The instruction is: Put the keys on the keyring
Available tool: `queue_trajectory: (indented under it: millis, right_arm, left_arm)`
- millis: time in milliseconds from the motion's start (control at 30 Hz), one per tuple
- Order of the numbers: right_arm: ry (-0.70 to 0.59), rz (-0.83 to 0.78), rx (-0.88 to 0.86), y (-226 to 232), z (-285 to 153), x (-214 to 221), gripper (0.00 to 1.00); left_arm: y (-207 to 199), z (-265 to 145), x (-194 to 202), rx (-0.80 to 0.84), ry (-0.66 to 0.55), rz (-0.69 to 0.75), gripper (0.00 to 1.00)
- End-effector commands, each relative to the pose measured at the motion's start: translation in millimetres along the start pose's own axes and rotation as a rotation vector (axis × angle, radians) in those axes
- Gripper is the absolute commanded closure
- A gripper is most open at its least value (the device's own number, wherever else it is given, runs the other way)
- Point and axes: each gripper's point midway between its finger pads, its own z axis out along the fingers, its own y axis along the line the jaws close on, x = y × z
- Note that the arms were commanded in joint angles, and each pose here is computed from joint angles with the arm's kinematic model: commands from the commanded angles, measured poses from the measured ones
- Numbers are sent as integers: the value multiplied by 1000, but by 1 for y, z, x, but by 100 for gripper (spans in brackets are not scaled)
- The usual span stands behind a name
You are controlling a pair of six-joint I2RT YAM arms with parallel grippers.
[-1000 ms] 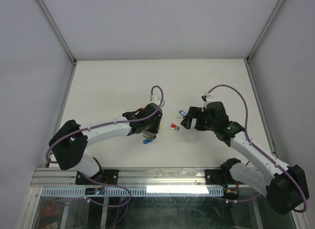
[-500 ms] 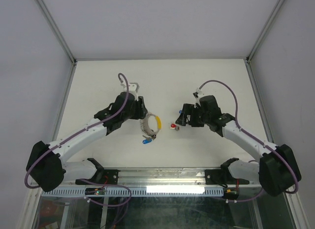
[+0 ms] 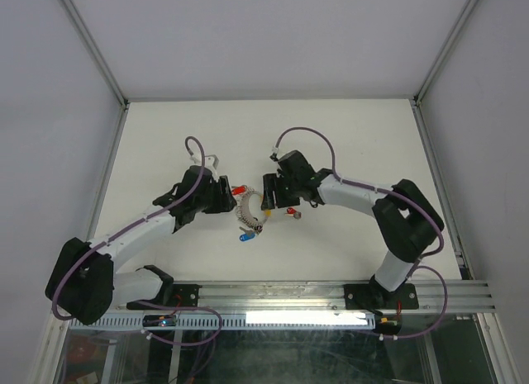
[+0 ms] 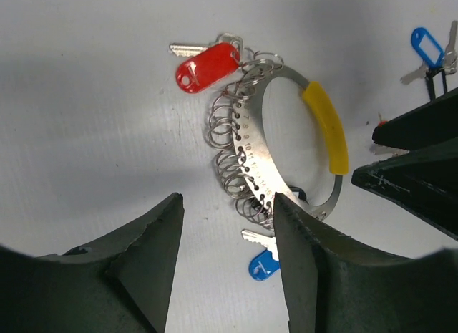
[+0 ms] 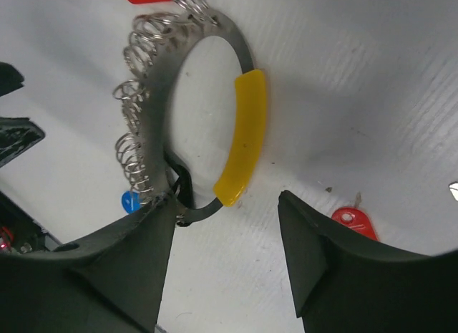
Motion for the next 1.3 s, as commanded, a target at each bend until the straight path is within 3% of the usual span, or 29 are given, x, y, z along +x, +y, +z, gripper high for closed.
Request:
queue_trajectory:
  millis: [0,200,600,800,1267]
  right_arm:
    - [-4,29,71,-4,14,-5,40]
    - [16,95,82,-3,26,11,42]
    - [-35,342,72,-13,29,25,46]
    - [-66,497,-1,-20,29,28,47]
    - [-106,612,-183,-8,37,14,54]
  left_arm:
    - [-10,6,0,70,-10,-28,48]
    - [-6,14,14,73,21,-16,48]
    - [-2,38,48,109,122,-18,58]
    - [-1,42,61,115,154,-11,59]
    - [-5,51,78,124,205,-3,65]
